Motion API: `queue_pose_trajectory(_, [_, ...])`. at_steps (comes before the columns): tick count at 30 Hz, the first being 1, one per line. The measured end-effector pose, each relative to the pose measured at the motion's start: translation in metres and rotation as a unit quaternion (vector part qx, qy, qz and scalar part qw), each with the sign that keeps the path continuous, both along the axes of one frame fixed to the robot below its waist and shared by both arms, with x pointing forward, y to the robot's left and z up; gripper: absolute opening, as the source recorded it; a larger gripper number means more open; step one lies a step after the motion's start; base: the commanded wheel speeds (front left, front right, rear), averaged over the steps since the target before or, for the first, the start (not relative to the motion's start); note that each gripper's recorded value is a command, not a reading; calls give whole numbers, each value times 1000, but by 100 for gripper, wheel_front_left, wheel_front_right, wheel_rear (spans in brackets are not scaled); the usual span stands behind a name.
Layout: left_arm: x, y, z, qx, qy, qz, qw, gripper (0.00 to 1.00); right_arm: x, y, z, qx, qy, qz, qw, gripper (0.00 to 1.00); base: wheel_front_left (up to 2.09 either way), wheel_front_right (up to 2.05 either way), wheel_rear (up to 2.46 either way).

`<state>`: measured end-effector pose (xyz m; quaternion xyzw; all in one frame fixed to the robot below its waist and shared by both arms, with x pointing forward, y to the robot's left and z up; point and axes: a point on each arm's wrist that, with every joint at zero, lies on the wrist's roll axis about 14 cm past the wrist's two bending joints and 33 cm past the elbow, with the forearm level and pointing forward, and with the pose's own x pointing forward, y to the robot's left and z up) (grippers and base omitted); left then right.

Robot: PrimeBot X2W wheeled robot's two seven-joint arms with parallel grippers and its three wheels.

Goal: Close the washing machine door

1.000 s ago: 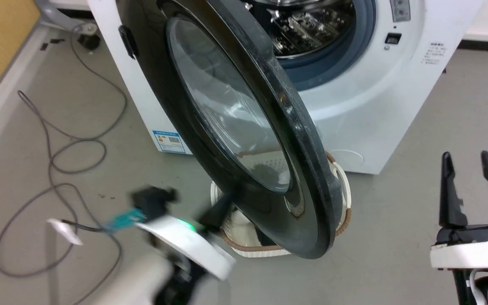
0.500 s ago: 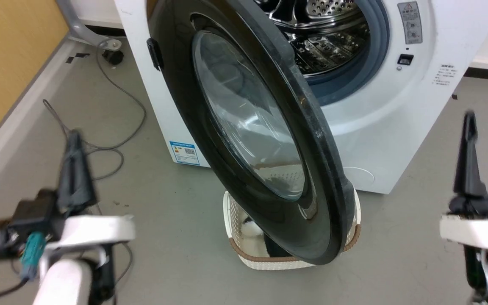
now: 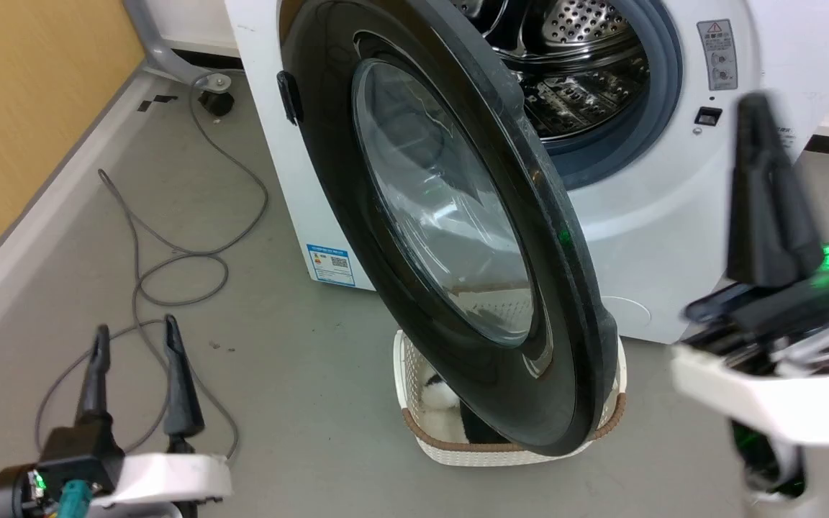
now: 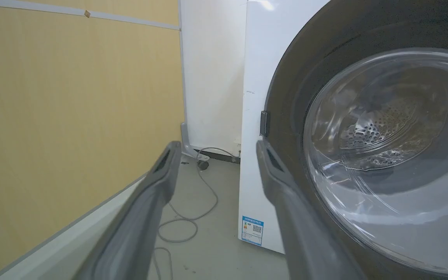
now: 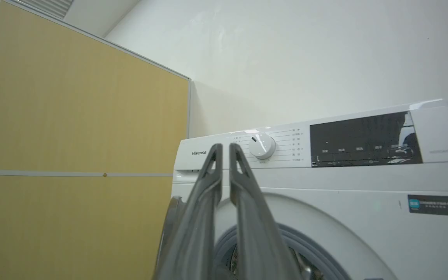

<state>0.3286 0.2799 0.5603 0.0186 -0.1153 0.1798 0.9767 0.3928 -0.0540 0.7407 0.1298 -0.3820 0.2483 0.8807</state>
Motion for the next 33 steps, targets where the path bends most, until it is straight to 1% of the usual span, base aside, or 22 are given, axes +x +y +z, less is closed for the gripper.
queue_pose_trajectory(3, [-3, -2, -7, -4, 9, -3, 1000, 100, -19, 31, 4, -5, -9, 79, 997, 0, 0, 0, 0])
queue_pose_trajectory(7, [-4, -4, -9, -2, 13, -4, 1000, 100, -48, 69, -1, -32, -12, 173, 984, 0, 0, 0, 0])
queue_pose_trajectory(9, [-4, -5, -11, 0, 16, -4, 1000, 100, -62, 87, -13, -56, -5, 210, 976, 0, 0, 0, 0])
queue_pose_trajectory(14, [-5, -6, -17, 0, 25, -6, 1000, 100, -82, 118, -61, -134, 33, 262, 955, 0, 0, 0, 0])
queue_pose_trajectory(16, [-5, -8, -18, 1, 26, -10, 1000, 100, -83, 122, -84, -153, 63, 267, 949, 0, 0, 0, 0])
queue_pose_trajectory(19, [-2, -11, -20, 0, 30, -14, 999, 100, -80, 118, -119, -178, 112, 258, 943, 0, 0, 0, 0])
queue_pose_trajectory(23, [3, -16, -23, -3, 34, -22, 999, 100, -65, 102, -159, -220, 156, 216, 938, 0, 0, 0, 0])
queue_pose_trajectory(29, [14, -26, -27, 0, 40, -37, 999, 100, -33, 67, -192, -237, 207, 143, 938, 0, 0, 0, 0])
queue_pose_trajectory(33, [24, -34, -30, -2, 43, -47, 998, 100, -15, 48, -202, -225, 235, 111, 939, 0, 0, 0, 0])
